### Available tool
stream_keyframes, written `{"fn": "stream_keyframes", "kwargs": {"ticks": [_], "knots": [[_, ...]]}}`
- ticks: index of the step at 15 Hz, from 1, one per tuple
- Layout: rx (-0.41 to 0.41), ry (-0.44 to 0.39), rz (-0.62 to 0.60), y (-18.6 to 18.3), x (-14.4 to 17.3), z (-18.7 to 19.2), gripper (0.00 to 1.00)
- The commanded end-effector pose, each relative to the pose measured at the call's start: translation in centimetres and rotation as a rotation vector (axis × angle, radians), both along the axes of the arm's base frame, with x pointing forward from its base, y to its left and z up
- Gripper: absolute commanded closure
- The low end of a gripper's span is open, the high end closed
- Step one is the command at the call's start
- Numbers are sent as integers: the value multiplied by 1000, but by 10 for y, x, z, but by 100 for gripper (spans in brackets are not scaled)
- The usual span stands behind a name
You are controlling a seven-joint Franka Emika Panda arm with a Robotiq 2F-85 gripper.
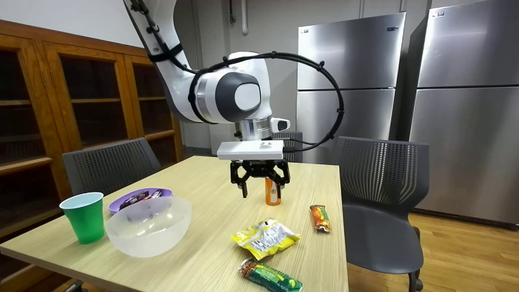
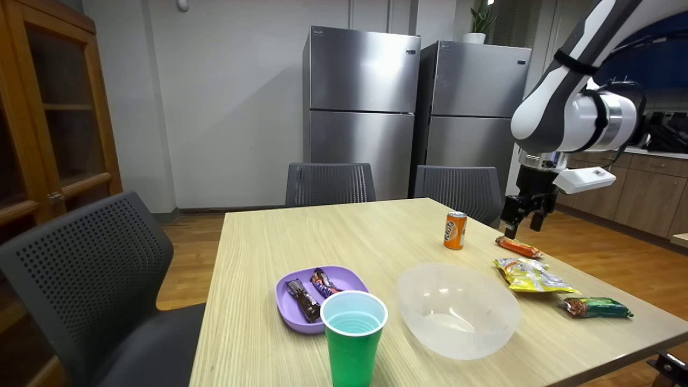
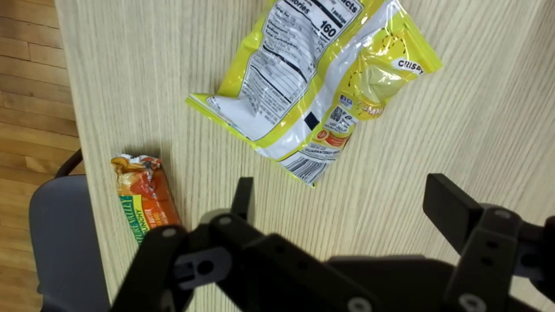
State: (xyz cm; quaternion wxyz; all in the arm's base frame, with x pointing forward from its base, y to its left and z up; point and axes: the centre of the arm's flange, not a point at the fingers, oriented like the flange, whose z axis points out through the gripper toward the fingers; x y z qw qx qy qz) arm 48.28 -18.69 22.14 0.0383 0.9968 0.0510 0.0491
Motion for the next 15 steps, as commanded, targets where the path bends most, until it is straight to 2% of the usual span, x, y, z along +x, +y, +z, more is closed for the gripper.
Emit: {"fn": "stream_keyframes", "kwargs": {"ticks": [1, 6, 15], "knots": [[0, -1, 2, 1, 0, 0, 0], [-6, 3, 13, 1, -2, -3, 0], [-25, 89, 37, -8, -13, -39, 0]]}}
